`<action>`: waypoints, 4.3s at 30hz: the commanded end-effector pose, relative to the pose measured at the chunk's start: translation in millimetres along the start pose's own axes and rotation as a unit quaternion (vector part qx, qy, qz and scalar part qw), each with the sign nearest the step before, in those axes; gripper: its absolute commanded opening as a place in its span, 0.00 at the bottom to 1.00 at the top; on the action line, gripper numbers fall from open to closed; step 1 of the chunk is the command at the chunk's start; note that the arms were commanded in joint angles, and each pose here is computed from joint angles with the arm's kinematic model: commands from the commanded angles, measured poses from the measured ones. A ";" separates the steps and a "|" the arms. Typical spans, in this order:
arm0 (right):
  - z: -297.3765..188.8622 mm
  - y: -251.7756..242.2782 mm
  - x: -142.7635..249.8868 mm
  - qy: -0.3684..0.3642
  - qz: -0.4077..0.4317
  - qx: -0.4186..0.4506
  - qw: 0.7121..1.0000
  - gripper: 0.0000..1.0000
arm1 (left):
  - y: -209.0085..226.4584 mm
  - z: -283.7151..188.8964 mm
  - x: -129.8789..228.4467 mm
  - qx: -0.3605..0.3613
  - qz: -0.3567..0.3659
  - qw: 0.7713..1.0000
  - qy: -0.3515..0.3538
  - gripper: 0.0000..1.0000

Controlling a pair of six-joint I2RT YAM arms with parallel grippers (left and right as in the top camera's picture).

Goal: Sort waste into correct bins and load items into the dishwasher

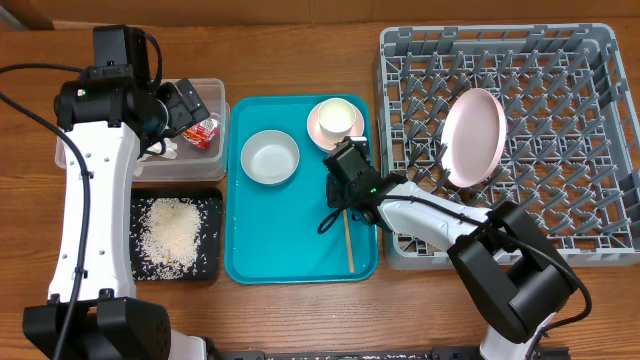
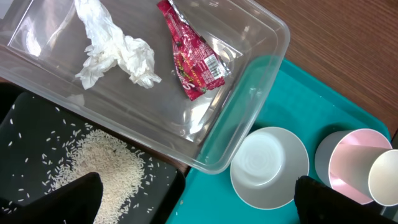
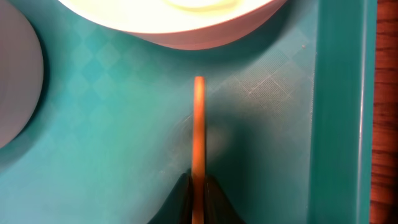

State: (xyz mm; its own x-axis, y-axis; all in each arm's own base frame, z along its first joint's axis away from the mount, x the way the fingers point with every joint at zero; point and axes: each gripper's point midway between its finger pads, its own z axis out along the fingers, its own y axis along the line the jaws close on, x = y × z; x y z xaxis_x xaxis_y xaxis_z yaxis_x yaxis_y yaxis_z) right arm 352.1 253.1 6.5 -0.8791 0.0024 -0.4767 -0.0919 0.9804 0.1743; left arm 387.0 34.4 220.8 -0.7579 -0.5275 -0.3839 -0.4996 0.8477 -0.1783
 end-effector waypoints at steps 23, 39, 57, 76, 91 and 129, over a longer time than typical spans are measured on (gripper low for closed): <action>-29.9 8.0 -7.7 -0.003 0.004 -0.024 1.000 0.04 | -1.9 -3.8 -1.9 0.000 0.014 1.000 -0.007 1.00; -106.1 27.7 -45.3 -0.072 -0.064 -0.091 0.991 0.04 | -1.9 -3.8 -1.9 0.000 0.014 1.000 -0.007 1.00; -143.7 -63.9 -124.7 -0.177 -0.053 -0.027 0.982 0.04 | -1.9 -3.8 -1.9 0.000 0.014 1.000 -0.007 1.00; -96.6 -94.1 -119.5 -0.139 -0.030 0.004 0.990 0.04 | -1.9 -3.8 -1.9 0.000 0.014 1.000 -0.007 1.00; -95.1 -94.5 -118.0 -0.135 -0.030 0.005 0.990 0.06 | -1.9 -3.8 -1.8 0.000 0.014 1.000 -0.007 1.00; -178.0 92.3 -144.8 -0.185 -0.040 -0.257 0.948 0.17 | -1.9 -3.8 -1.9 0.000 0.014 1.000 -0.007 1.00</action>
State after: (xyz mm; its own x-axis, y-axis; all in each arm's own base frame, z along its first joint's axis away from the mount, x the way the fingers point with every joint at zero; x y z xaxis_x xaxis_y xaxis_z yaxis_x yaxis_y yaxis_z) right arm 399.4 281.0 225.2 -0.6689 0.0885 -0.7380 -0.4238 0.7702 0.4766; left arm 387.0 34.3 220.8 -0.7580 -0.5275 -0.3838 -0.4995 0.8477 -0.1786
